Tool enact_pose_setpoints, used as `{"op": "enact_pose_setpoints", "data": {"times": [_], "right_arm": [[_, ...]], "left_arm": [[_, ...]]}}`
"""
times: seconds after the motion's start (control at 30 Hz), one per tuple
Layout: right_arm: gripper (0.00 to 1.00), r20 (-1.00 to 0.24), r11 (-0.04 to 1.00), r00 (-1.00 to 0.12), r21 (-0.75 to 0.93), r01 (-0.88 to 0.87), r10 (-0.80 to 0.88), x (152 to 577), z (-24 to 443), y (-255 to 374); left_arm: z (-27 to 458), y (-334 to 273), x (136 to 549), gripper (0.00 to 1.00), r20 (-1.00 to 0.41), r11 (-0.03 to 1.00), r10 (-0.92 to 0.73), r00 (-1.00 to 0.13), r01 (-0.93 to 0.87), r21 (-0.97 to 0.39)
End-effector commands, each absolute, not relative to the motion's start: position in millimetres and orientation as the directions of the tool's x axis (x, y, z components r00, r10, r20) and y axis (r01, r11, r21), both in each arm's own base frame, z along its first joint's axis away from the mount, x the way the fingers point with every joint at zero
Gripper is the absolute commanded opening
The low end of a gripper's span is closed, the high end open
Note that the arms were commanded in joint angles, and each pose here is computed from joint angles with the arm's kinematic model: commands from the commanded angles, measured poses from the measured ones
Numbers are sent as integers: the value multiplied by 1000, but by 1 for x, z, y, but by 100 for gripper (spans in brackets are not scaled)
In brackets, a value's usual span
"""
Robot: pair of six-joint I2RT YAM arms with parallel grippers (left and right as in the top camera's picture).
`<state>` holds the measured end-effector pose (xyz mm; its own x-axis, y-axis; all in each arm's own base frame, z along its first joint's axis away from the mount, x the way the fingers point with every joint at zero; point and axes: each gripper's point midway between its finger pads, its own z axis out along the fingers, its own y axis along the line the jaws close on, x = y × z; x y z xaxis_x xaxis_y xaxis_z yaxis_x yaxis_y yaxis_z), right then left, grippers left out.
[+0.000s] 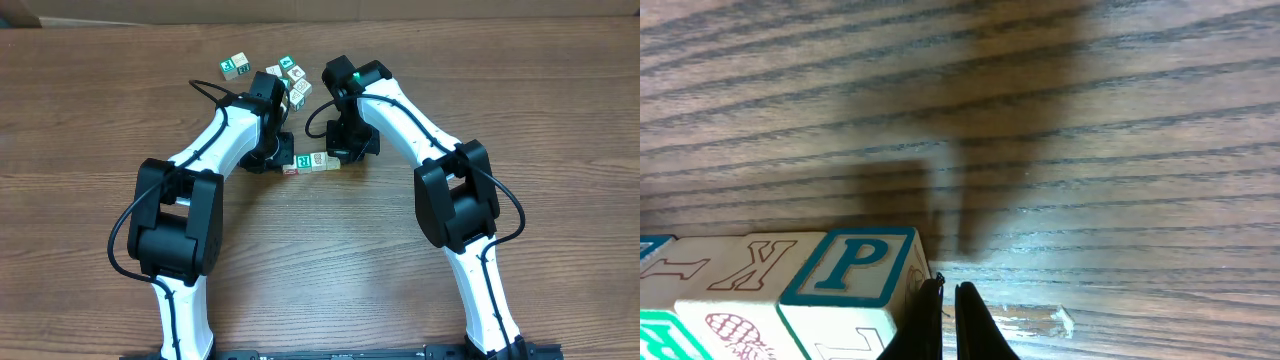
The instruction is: Form a horizontal line
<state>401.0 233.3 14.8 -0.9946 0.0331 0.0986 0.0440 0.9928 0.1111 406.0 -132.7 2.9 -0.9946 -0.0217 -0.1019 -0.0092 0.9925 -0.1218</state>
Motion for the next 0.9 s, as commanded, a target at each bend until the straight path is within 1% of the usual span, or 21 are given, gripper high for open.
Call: {"op": "enact_pose_setpoints", "data": {"times": [0.0, 0.67, 0.87], "right_arm": [[4, 104, 990, -994, 136, 36, 22, 398, 15, 246], [4, 104, 990, -994, 135, 36, 22, 398, 14, 246], [4, 89, 994, -996, 103, 39, 30, 401, 14, 238]], "left_arm": [[-3, -137, 405, 4, -102, 991, 15, -995, 28, -128], [-3, -137, 402, 5, -91, 992, 15, -996, 27, -125], [-4, -135, 401, 5, -83, 993, 15, -996, 25, -119]]}}
